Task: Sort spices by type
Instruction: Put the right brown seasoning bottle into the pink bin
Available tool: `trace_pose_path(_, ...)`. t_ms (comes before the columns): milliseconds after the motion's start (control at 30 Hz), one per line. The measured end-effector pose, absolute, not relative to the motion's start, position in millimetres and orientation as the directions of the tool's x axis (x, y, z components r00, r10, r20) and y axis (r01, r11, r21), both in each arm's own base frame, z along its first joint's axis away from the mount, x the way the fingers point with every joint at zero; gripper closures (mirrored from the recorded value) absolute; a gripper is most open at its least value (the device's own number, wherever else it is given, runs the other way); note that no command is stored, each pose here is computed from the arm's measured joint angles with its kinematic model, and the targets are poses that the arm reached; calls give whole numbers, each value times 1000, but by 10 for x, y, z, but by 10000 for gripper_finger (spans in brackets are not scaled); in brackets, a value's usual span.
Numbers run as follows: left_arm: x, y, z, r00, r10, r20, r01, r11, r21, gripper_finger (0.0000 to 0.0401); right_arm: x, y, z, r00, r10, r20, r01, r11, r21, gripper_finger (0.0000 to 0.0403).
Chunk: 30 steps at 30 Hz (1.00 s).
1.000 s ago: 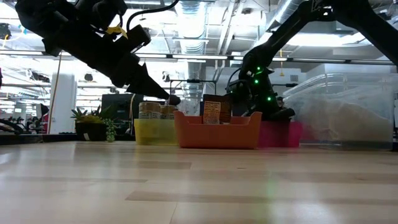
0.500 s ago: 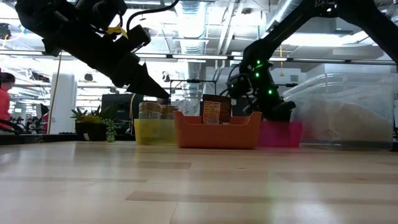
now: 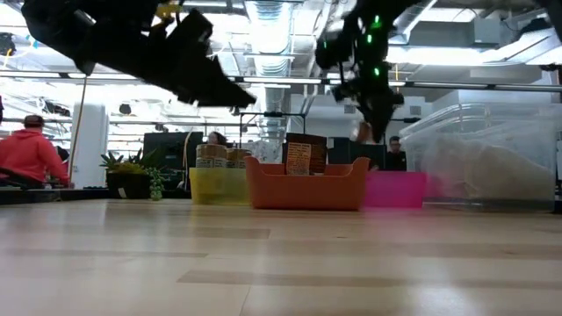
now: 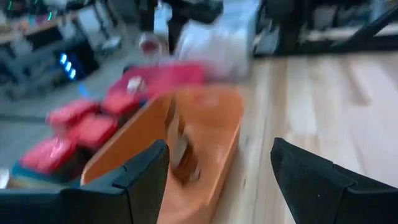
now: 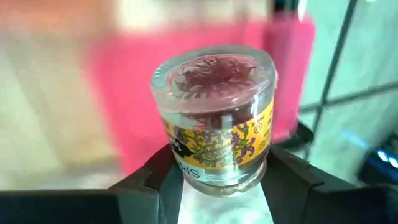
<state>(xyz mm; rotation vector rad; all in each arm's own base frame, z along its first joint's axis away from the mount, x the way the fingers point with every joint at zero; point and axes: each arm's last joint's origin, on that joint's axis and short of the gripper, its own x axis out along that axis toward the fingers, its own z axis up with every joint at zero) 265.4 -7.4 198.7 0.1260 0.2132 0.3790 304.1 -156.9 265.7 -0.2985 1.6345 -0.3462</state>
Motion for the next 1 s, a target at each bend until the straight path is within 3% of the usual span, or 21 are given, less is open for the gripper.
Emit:
trace_pose_path(167, 2737, -98, 2105, 941, 318, -115, -289, 934, 212, 131, 3251, -1042, 2775, 93, -324, -941, 53, 946, -320, 203)
trace_pose_path(333, 2873, -112, 2230, 947, 306, -100, -286, 942, 176, 131, 3404, -509, 2798, 185, -307, -934, 53, 952, -302, 203)
trace_pose_path(667, 3126, -247, 2288, 979, 156, -130, -143, 984, 102, 99, 3478, 82, 2807, 272, -273, -923, 109, 962, -252, 201)
trace_pose_path(1000, 3426, -316, 2262, 966, 227, -124, -207, 966, 152, 91, 3485, 291, 2783, 286, -261, -922, 136, 964, -230, 201)
